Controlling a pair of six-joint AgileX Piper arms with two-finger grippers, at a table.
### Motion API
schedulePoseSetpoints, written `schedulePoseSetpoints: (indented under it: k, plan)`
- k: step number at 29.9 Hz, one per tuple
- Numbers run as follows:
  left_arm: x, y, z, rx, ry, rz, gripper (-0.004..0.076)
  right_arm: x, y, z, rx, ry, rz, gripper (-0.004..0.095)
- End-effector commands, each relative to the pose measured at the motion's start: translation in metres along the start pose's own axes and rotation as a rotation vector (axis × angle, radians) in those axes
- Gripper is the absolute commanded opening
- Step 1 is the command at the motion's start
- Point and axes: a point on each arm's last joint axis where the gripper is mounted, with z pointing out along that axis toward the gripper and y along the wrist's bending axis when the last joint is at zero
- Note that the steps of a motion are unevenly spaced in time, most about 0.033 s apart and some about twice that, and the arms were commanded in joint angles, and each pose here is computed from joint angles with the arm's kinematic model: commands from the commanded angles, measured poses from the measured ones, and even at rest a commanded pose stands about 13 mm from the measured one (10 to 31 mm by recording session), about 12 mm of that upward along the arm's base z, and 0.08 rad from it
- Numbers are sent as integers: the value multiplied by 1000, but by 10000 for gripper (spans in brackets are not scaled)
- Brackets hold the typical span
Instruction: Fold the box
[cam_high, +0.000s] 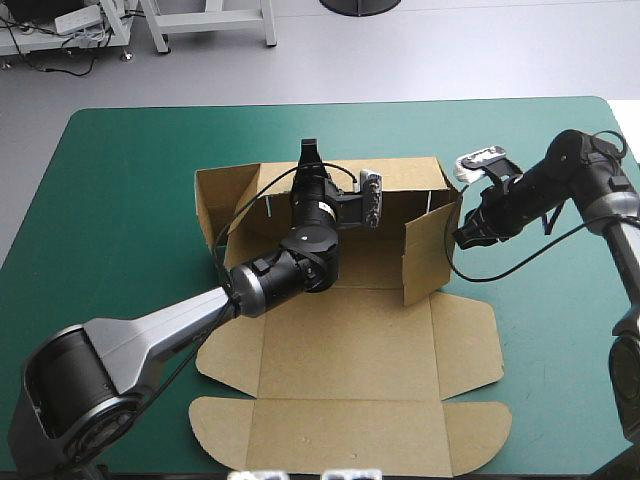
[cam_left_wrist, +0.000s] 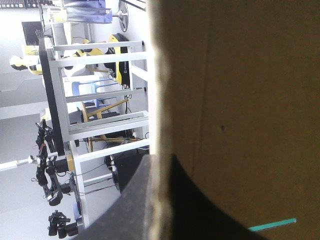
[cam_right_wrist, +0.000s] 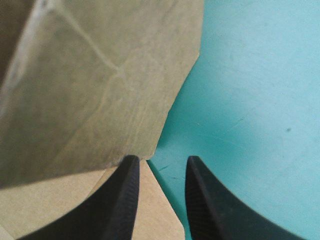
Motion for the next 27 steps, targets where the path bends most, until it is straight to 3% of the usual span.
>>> schedulePoseSetpoints:
  k: [1,12,27]
  plan:
    - [4,18,-13,-43,5,-83,-6,-6,20,-20,-19,-54,-44,301]
    - [8,22,-9,-66,17,-107,-6,-9,29,-17,-48,-60,-19,301]
    - [24,28,1,-82,76,-166,-6,-12,38,-13,-43,-42,-95,301]
